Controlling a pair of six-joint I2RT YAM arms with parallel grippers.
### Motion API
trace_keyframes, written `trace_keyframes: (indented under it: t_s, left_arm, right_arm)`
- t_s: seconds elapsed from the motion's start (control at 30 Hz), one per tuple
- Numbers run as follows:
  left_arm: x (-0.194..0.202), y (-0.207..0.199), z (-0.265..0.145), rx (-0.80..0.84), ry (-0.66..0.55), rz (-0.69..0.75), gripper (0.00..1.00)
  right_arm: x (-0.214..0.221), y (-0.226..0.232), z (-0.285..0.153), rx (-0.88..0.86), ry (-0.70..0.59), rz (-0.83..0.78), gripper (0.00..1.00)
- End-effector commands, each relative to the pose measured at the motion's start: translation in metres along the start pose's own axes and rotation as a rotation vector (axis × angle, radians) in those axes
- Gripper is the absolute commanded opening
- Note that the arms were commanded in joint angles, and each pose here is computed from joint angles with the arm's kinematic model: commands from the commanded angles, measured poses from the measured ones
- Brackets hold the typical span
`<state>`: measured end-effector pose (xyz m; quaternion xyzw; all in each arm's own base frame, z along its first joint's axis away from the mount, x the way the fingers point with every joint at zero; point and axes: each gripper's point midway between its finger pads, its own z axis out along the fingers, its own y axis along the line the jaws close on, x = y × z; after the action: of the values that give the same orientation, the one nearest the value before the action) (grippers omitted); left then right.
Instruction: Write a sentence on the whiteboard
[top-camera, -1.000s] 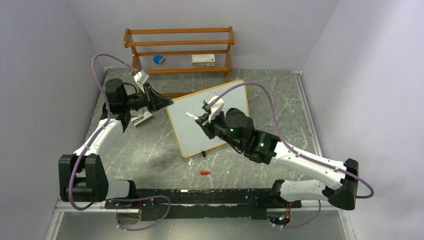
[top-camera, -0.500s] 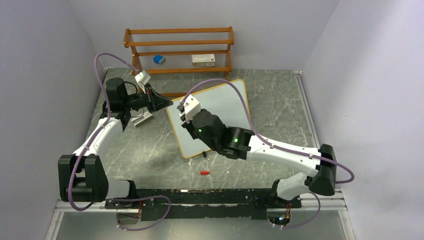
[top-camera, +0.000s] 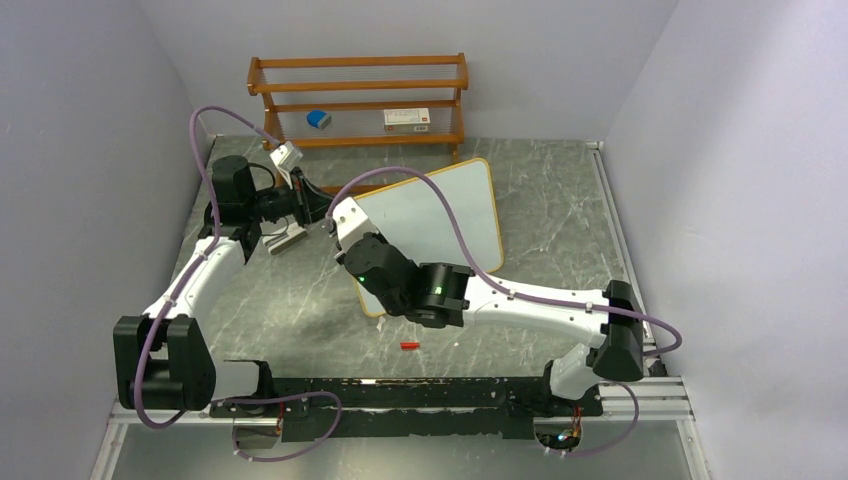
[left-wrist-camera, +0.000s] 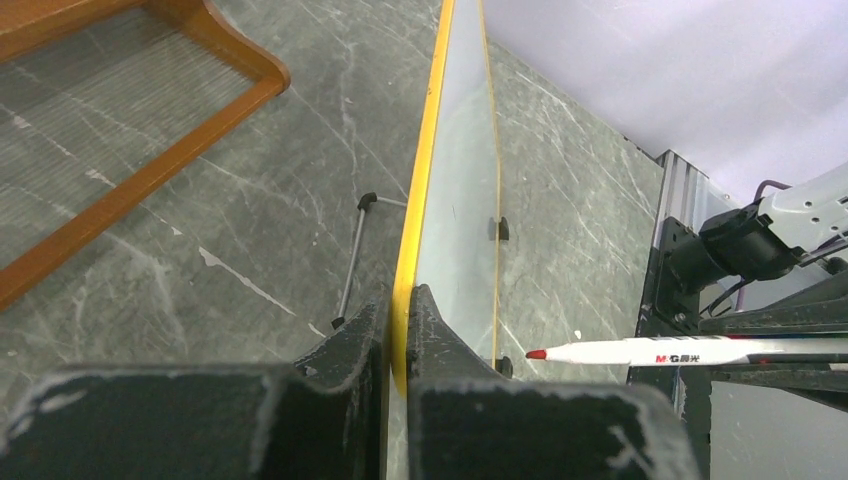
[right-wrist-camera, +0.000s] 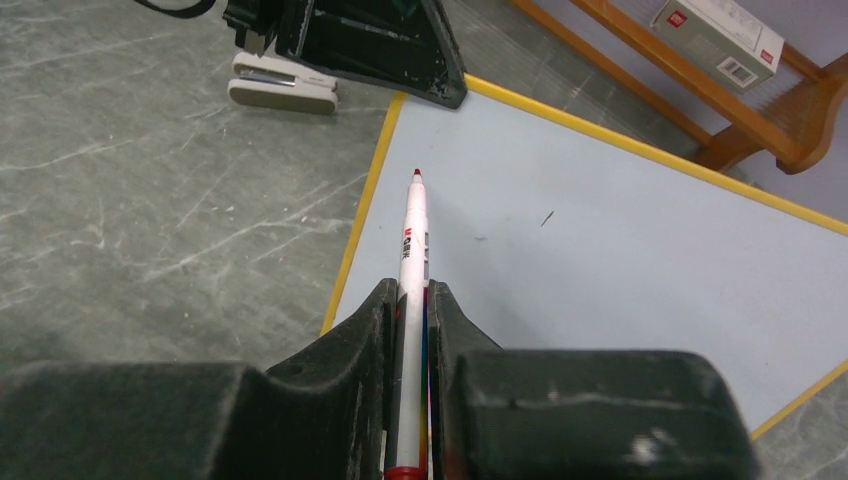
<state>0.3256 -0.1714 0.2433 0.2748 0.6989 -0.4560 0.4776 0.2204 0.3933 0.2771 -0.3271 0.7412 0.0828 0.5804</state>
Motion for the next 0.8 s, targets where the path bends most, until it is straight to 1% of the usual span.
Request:
trace_keyframes:
  t_s: [0.0,0.17,0.53,0.77]
  left_arm:
    - [-0.002,-0.002,0.0,-0.012,0.009,0.044,0.05]
    - [-0.002,-0.002,0.0,-0.019,0.009,0.045,0.05]
    - [-0.004,-0.003,0.0,-0.012,0.004,0.048,0.05]
    - [-0.004,-0.003,0.0,-0.009,0.004,0.047,0.05]
  right_arm:
    - [-0.013,-0.009,0.001,0.086,-0.011,-0.004,0.0]
    - [-0.013,-0.007,0.008,0.109,-0.003,-0.044,0.0]
    - [-0.014,0.005,0.02,0.096,-0.02,-0.053,0.0]
    - [-0.02,0.003,0.023,0.117,-0.041,-0.056,0.0]
